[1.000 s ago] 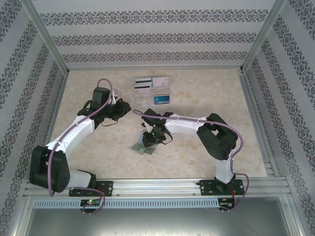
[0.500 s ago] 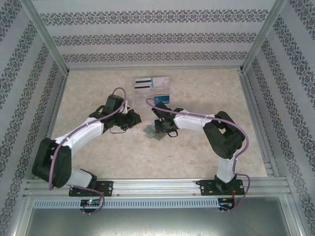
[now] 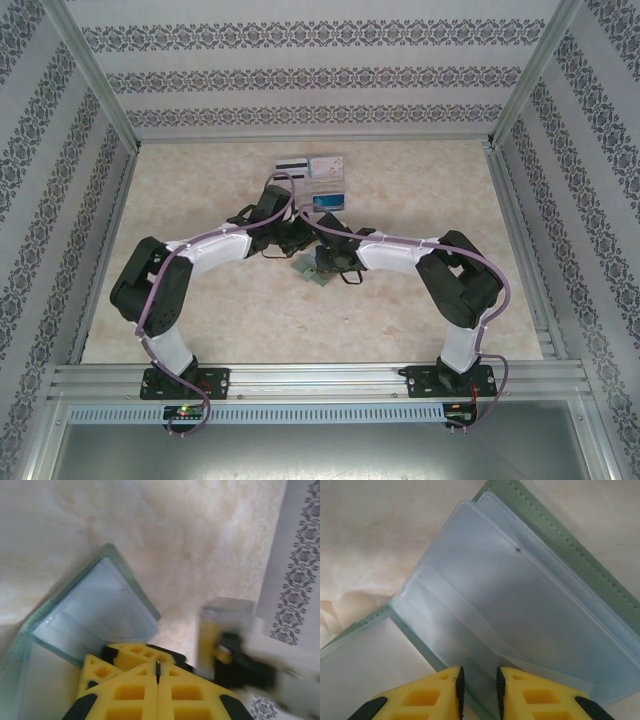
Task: Put the credit cards into the card holder
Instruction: Press the card holder at the center of the table.
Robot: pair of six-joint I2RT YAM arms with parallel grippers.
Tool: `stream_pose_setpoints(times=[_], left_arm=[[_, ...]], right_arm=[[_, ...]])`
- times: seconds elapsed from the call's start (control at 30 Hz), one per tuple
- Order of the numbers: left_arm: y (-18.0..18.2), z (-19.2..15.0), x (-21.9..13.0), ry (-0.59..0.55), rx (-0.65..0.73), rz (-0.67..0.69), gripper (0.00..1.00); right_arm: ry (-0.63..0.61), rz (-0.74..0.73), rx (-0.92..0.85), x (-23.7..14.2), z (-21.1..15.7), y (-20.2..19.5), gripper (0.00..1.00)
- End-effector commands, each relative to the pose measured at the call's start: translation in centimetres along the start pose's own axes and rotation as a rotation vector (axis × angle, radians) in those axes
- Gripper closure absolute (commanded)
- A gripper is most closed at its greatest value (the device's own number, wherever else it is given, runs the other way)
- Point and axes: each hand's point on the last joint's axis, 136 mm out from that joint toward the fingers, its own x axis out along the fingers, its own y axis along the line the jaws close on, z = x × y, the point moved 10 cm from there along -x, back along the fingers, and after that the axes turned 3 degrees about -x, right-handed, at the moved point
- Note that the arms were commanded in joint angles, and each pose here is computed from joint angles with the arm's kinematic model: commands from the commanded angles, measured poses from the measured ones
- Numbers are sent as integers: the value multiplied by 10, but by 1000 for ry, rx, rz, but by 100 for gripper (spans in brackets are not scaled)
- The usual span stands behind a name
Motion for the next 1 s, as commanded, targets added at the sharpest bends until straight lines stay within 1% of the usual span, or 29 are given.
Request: stream_pose_setpoints(times=[0.0,0.2,0.33,0.5,0.67,0.8,0.87,0.97], left_arm=[[14,-2,7,-39,-42,37,100],[37,-12,12,-7,-67,87,100],[52,-23,8,21,-88,110,100],[66,-34,-4,26,-89,157,100],[77,-40,-3,52,-78,208,100],[80,-39,3,56,-74,217,100],[78,-39,3,51,-65,222,100],[75,-37,-1,46,-39,248,100]], right_arm=[[-1,-7,12,-1,-8,-3,73],[3,1,18,1,-9,-4,73],[5,6,25,3,-8,-4,73],[8,10,31,6,-8,-4,73],[14,35,40,9,-6,-2,72],[20,141,42,-1,6,4,69],[12,223,27,-16,18,7,67],[-12,327,-7,-48,42,6,65]])
